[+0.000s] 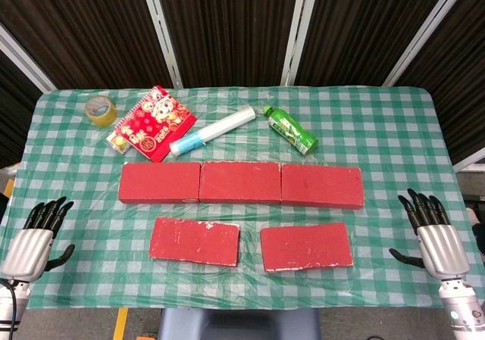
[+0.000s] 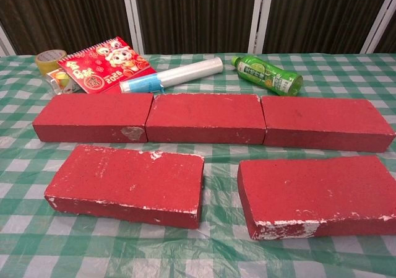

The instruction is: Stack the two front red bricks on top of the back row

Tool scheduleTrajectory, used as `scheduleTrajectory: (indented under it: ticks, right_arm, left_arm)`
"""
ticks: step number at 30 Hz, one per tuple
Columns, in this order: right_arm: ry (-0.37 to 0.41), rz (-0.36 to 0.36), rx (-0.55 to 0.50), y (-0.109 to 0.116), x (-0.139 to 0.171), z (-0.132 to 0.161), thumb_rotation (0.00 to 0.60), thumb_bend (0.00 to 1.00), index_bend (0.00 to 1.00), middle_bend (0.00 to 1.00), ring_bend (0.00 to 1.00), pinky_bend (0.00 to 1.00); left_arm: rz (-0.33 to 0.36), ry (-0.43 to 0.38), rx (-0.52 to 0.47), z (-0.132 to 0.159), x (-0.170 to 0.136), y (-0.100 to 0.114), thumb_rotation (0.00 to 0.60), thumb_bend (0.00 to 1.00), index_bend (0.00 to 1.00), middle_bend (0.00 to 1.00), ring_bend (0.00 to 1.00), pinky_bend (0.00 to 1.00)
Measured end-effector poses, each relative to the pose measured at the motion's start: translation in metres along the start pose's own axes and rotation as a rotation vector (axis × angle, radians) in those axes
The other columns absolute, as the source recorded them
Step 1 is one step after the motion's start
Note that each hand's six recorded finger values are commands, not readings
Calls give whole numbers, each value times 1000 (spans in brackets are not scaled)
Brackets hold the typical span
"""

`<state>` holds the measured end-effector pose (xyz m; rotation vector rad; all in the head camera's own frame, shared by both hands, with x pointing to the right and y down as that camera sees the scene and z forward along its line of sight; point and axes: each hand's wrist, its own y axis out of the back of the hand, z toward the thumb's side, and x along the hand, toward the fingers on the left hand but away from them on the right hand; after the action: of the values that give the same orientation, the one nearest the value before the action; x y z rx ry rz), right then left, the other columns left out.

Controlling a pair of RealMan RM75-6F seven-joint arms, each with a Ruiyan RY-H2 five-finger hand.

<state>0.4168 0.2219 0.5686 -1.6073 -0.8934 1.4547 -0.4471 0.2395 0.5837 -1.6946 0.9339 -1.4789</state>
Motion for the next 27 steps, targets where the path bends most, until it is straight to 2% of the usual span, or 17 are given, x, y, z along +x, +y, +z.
scheduleTrajectory:
  ticks: [4,7,13,17,23,27]
  right_arm:
    - [7,7,-3,0,2,1,600,133,0,0,0,0]
    - [11,-3,-7,3,5,1,600,133,0,0,0,0]
    - [19,-2,-6,3,9,2,600,133,0,0,0,0]
    - [12,-5,-9,4,9,1,600,133,0,0,0,0]
    - [6,6,-12,4,10,-2,600,133,0,0,0,0]
    - [5,11,-18,4,11,-3,600,133,0,0,0,0]
  left_arm:
    - [16,-63,-79,9,1,-2,600,314,0,0,0,0]
    - [-9,-149,-110,25,8,-11,600,315,0,0,0,0]
    - [-162,-274,-59,60,34,-40,600,314,0,0,0,0]
    - [-261,-366,-4,94,55,-57,600,312,0,0,0,0]
    - [-338,-437,-21,131,76,-71,600,292,0,0,0,0]
    - [-359,-459,-64,141,78,-72,600,286,0,0,0,0]
